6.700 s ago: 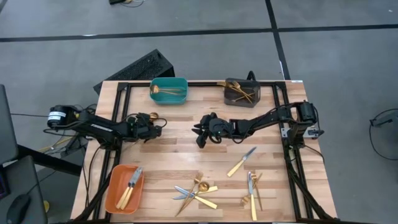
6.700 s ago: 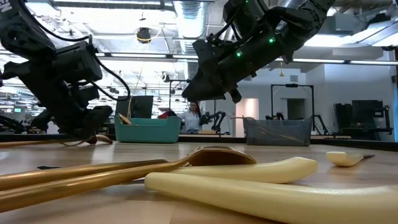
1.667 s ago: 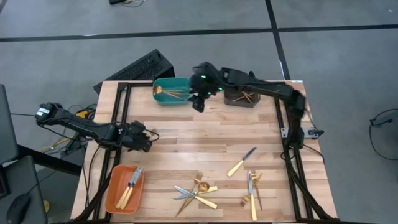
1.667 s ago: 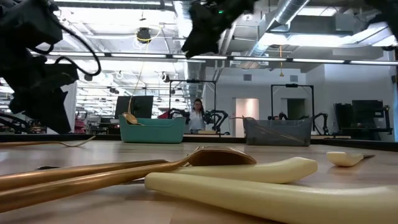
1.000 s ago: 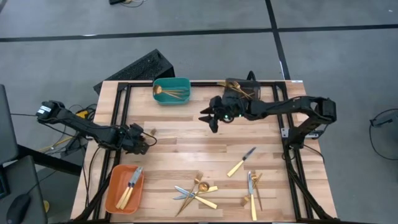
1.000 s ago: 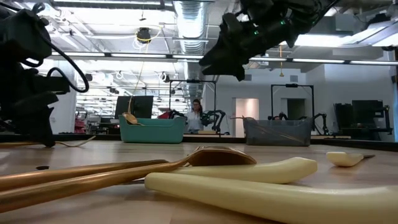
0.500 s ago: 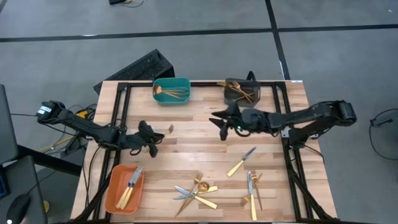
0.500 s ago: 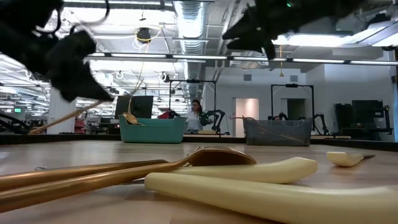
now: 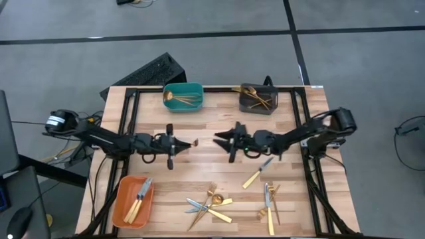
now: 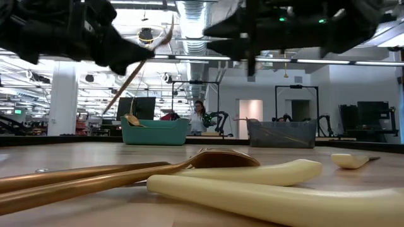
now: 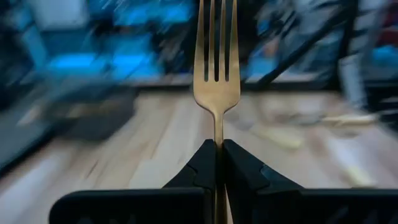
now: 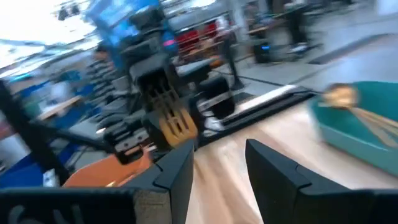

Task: Sort silverware by color (type)
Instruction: Put the gold fork into the black bin

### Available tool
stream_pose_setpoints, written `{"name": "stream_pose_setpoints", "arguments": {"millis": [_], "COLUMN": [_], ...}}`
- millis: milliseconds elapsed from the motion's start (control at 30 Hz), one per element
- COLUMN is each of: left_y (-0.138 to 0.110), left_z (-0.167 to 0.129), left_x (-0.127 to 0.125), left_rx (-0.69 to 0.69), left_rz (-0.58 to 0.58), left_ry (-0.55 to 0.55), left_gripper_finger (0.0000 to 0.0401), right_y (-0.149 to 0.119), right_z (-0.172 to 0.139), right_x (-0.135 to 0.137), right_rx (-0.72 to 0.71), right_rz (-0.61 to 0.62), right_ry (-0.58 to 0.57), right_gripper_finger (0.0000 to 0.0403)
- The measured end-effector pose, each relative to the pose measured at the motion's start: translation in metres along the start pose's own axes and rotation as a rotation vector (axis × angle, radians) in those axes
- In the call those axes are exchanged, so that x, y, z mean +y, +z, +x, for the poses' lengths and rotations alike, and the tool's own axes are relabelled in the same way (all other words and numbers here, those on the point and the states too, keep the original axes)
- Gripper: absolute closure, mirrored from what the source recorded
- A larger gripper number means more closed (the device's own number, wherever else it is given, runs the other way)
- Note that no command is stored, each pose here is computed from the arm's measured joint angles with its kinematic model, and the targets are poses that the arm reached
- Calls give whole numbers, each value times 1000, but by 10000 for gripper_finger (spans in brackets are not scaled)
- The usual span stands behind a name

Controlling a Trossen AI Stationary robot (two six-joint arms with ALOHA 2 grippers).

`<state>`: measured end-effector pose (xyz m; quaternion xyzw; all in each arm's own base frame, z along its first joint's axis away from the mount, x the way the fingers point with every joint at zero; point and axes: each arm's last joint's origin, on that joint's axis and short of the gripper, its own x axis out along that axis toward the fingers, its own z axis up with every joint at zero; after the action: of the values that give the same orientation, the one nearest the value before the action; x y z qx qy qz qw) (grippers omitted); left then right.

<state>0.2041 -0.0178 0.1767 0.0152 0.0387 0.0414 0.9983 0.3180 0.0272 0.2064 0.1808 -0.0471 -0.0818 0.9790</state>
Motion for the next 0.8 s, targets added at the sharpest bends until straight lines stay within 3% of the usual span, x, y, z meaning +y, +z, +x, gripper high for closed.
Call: {"name": "stream_pose_setpoints", "arguments": {"millis": [133, 233, 433, 800], "left_y": [-2, -5, -9, -7], "left_z": [8, 13, 24, 32], "left_x": [3, 4, 6, 6], "left_rx": [-69, -91, -107, -108], "left_rz": [28, 39, 57, 62], "left_ry": [-102, -148, -154, -128], "left_gripper_finger": [398, 398, 399, 399], "right_y": [-11, -17, -20, -20], "right_z": [23, 38, 62, 66], "right_x": [14, 24, 26, 23], "right_rx": [70, 77, 58, 56], "right_rz": [-46, -92, -130, -188], "right_ry": [200, 253, 220, 51], "right_gripper_finger": [232, 228, 221, 231]}}
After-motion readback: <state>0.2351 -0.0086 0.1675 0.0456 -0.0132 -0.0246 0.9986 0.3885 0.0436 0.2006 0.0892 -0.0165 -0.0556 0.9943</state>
